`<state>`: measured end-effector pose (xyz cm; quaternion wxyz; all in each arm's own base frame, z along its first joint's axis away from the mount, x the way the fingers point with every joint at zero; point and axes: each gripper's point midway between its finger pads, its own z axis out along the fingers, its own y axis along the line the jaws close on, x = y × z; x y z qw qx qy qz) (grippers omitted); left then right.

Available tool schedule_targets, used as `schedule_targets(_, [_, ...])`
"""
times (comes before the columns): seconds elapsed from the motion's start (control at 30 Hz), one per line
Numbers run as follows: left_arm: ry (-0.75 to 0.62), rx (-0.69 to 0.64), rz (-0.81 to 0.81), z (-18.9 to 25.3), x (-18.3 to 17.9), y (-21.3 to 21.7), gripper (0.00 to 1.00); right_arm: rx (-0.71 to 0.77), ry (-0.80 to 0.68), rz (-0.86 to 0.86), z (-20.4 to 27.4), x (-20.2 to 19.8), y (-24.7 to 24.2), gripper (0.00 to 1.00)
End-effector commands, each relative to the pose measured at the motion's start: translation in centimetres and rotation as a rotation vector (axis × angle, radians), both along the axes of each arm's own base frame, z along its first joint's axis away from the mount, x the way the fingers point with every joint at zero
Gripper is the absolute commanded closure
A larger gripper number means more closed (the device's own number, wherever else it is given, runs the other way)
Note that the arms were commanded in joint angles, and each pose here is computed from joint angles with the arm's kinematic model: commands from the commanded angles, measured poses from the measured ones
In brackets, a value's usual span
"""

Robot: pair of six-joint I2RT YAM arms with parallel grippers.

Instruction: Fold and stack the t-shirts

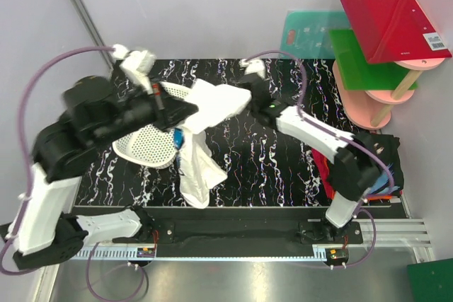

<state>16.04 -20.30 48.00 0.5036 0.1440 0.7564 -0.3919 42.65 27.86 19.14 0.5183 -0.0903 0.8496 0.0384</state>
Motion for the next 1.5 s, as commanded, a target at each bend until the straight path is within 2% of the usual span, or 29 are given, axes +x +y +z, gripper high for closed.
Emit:
schedule_targets(0.0, [0.034,-0.077,-0.223,-0.6,2.2,-8.2,1.0,0.072,-0.124,-0.336,4.8,0.7,-11.5,1.0])
schedule_targets(0.07, [0.092,-0.062,-0.304,-2.7,2.9,-12.0,1.0,0.102,-0.169,-0.381,6.7,-0.4,-14.4,0.94])
schedule_targets(0.13, [0.119,-0.061,-0.377,-3.4,2.8,-14.6,1.0,0.088,-0.22,-0.425,8.3,-1.2,-16.7,0.54])
schedule_targets(0.17, [0.116,-0.066,-0.427,-3.5,2.9,-17.3,1.0,0.092,-0.272,-0.433,9.8,-2.2,-17.8,0.23])
schedule_targets(0.27, [0.121,-0.109,-0.549,-2.7,1.9,-22.4,1.0,0.108,-0.364,-0.498,12.5,-4.4,-20.3,0.02])
schedule_targets(0.4, [0.099,-0.156,-0.637,-0.9,1.0,-25.8,1.0,0.121,-0.433,-0.572,14.6,-6.8,-23.1,0.0])
schedule_targets(0.53, [0.086,-0.146,-0.519,-2.5,3.7,-25.6,1.0,0.12,-0.452,-0.585,15.0,-7.9,-23.9,0.0])
schedule_targets(0.6, [0.063,-0.149,-0.463,-2.2,5.1,-24.0,1.0,0.125,-0.453,-0.601,14.6,-8.1,-24.3,0.01])
schedule_targets(0.7, [0.117,-0.145,-0.357,-5.0,8.6,-21.5,1.0,0.139,-0.452,-0.599,14.1,-8.0,-24.1,0.0])
schedule_targets(0.73, [0.174,-0.142,-0.309,-7.9,10.1,-20.9,1.0,0.139,-0.45,-0.597,14.0,-8.0,-24.0,0.0])
schedule_targets(0.8, [0.19,-0.165,-0.175,-9.5,13.4,-17.4,1.0,0.135,-0.436,-0.594,13.3,-7.7,-23.8,0.0])
schedule_targets(0.83, [0.235,-0.141,-0.102,-12.5,14.8,-16.1,1.0,0.129,-0.426,-0.589,12.8,-7.5,-23.6,0.01])
schedule_targets(0.93, [0.286,-0.06,0.064,-17.4,18.6,-12.1,1.0,0.141,-0.41,-0.568,11.9,-7.5,-23.2,0.0])
schedule_targets(1.13, [0.315,0.191,0.317,-23.2,22.9,-7.9,1.0,0.206,-0.387,-0.471,10.9,-7.8,-21.5,0.03])
schedule_targets(1.23, [0.341,0.248,0.421,-24.8,23.9,-6.3,1.0,0.217,-0.376,-0.449,10.3,-8.1,-21.3,0.03])
schedule_targets(1.27, [0.341,0.261,0.441,-25.0,24.1,-5.9,0.55,0.225,-0.372,-0.436,10.2,-8.2,-21.0,0.02])
schedule_targets(1.3, [0.34,0.267,0.453,-25.1,24.3,-5.8,0.3,0.226,-0.368,-0.429,10.0,-8.4,-21.0,0.02])
schedule_targets(1.33, [0.348,0.283,0.479,-25.3,24.3,-5.3,0.11,0.228,-0.363,-0.425,9.8,-8.7,-21.0,0.02])
schedule_targets(1.37, [0.348,0.285,0.484,-25.3,24.3,-5.2,0.01,0.233,-0.357,-0.415,9.6,-8.8,-20.9,0.02])
schedule_targets(1.47, [0.344,0.275,0.485,-24.8,23.6,-4.8,0.01,0.237,-0.352,-0.411,9.2,-9.3,-21.0,0.02])
